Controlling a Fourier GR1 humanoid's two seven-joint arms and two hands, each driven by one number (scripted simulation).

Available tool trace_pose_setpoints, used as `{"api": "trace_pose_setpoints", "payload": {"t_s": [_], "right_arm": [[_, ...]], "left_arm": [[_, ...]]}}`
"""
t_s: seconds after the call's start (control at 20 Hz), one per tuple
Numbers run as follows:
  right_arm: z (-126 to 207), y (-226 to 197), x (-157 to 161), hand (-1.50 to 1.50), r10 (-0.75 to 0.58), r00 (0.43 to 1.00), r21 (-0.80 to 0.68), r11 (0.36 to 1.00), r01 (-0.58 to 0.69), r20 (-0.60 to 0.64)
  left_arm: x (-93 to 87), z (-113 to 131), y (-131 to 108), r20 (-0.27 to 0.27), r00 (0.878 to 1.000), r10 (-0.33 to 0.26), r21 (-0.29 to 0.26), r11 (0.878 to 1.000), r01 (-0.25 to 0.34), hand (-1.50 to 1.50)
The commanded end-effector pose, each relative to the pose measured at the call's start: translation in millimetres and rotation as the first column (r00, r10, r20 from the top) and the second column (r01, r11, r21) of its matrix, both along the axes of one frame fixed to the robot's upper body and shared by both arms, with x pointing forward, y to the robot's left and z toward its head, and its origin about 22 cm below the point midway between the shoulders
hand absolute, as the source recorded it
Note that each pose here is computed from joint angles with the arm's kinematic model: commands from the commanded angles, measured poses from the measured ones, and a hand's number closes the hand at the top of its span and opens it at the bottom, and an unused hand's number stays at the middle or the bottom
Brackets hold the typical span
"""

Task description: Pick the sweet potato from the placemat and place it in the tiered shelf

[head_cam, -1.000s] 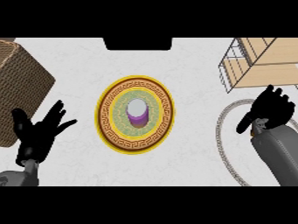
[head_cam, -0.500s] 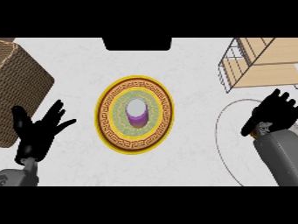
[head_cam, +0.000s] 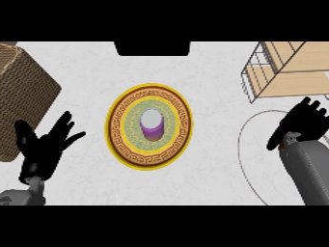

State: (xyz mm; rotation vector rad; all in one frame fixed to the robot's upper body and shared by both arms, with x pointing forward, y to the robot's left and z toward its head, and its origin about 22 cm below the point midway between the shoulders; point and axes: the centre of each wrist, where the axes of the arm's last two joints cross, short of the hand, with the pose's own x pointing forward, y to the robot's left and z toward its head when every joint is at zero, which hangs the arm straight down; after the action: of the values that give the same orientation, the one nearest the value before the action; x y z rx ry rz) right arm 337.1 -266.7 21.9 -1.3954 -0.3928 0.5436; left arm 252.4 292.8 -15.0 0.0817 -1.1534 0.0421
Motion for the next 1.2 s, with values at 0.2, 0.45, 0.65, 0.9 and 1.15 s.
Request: {"api": "trace_pose_setpoints", "payload": {"t_s": [0.2, 0.45, 0.65, 0.9, 1.15], "right_arm": [[-33.9, 6.5, 6.3, 1.5, 0.035, 0.972, 0.059, 0.998, -0.022, -0.231], [-34.8, 3.3, -4.6, 1.5, 0.087, 0.985, 0.099, 0.992, -0.072, -0.149], [-10.6, 34.2, -4.0, 1.5, 0.495, 0.869, 0.356, 0.816, -0.456, -0.021], [9.9, 64.6, -18.2, 1.5, 0.806, 0.549, 0.511, 0.383, -0.77, 0.223], [69.8, 23.8, -43.3, 1.5, 0.799, 0.402, 0.386, 0.234, -0.892, 0.446]], "left_arm": [[3.4, -10.9, -3.7, -0.032, 0.999, 0.004, 0.001, 1.0, -0.004, 0.0], [-1.9, -14.6, 8.2, -0.027, 1.0, 0.004, -0.008, 1.0, -0.005, 0.0], [-6.3, -11.5, 10.5, -0.04, 0.999, 0.017, 0.005, 1.0, -0.016, 0.0], [-9.7, -15.9, 10.0, -0.051, 0.999, 0.019, 0.0, 1.0, -0.019, 0.0], [-13.4, -11.1, 21.5, -0.068, 0.996, 0.058, 0.007, 0.998, -0.058, 0.0]]}}
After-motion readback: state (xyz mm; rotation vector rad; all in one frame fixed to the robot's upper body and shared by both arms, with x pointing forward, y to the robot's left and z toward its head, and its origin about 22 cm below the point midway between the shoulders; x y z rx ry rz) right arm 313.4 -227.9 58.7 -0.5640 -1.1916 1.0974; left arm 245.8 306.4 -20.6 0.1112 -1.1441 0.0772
